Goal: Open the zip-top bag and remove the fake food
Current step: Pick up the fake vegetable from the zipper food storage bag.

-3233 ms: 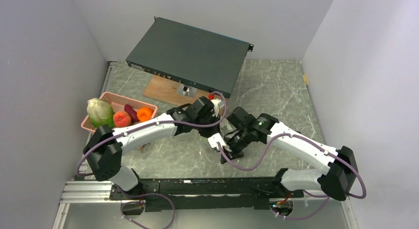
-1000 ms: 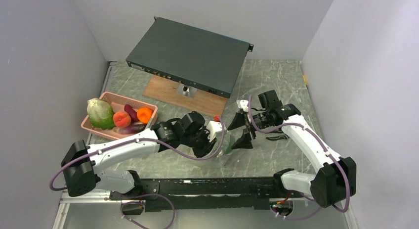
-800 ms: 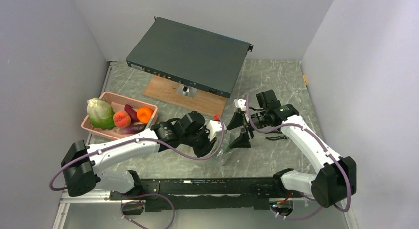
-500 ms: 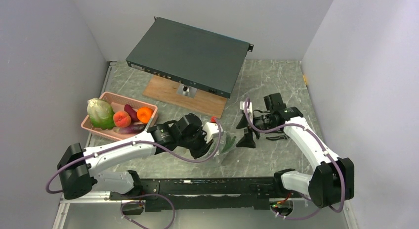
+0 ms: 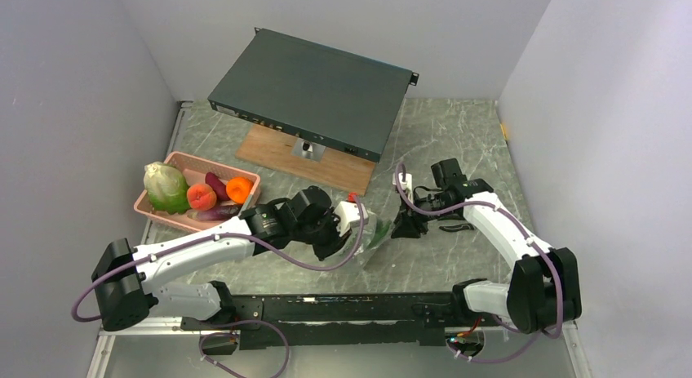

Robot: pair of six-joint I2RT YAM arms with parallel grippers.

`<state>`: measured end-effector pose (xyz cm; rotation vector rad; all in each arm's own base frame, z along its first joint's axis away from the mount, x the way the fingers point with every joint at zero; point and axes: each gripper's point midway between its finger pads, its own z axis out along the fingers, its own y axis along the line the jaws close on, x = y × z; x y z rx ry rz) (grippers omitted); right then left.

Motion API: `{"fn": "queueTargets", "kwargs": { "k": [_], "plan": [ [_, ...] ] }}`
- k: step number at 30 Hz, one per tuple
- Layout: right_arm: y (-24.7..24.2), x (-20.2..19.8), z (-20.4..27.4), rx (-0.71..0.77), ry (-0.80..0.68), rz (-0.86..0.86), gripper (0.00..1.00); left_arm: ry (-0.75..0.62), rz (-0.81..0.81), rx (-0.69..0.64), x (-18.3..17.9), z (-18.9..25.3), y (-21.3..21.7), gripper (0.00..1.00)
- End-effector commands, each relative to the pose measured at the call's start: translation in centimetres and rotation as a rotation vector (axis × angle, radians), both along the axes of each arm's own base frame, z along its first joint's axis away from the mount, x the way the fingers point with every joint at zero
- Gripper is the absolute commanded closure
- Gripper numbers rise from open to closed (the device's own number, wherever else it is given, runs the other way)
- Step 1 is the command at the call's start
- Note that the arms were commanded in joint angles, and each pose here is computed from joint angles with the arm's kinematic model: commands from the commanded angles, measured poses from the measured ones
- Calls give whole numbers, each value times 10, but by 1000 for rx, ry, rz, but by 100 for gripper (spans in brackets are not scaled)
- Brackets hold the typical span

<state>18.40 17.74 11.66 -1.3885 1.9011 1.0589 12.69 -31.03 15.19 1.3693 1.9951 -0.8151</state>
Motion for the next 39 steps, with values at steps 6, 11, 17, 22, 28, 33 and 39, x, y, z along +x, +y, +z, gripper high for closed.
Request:
{"fn": "queueTargets", "kwargs": {
  "k": [6, 11, 17, 22, 28, 33, 39],
  "plan": [
    [-3, 11, 6, -13, -57, -13, 100, -99, 8, -38, 9, 26, 3, 100],
    [-24, 27, -9, -92, -82, -121, 100, -132, 18, -23, 8, 32, 18, 100],
    [-38, 34, -19, -177, -150, -148, 100, -150, 41, -23, 9, 42, 30, 100],
    [-46, 39, -20, -224, -200, -154, 100, -87, 28, 9, 4, 38, 34, 100],
    [-53, 47, -19, -225, -215, -219, 100, -101, 83, 107, 6, 34, 64, 100],
    [-55, 47, -21, -217, -208, -236, 100, -132, 200, 169, 19, 35, 101, 100],
    [-57, 47, -23, -209, -199, -257, 100, -253, 423, 227, 45, 40, 147, 100]
  ]
}}
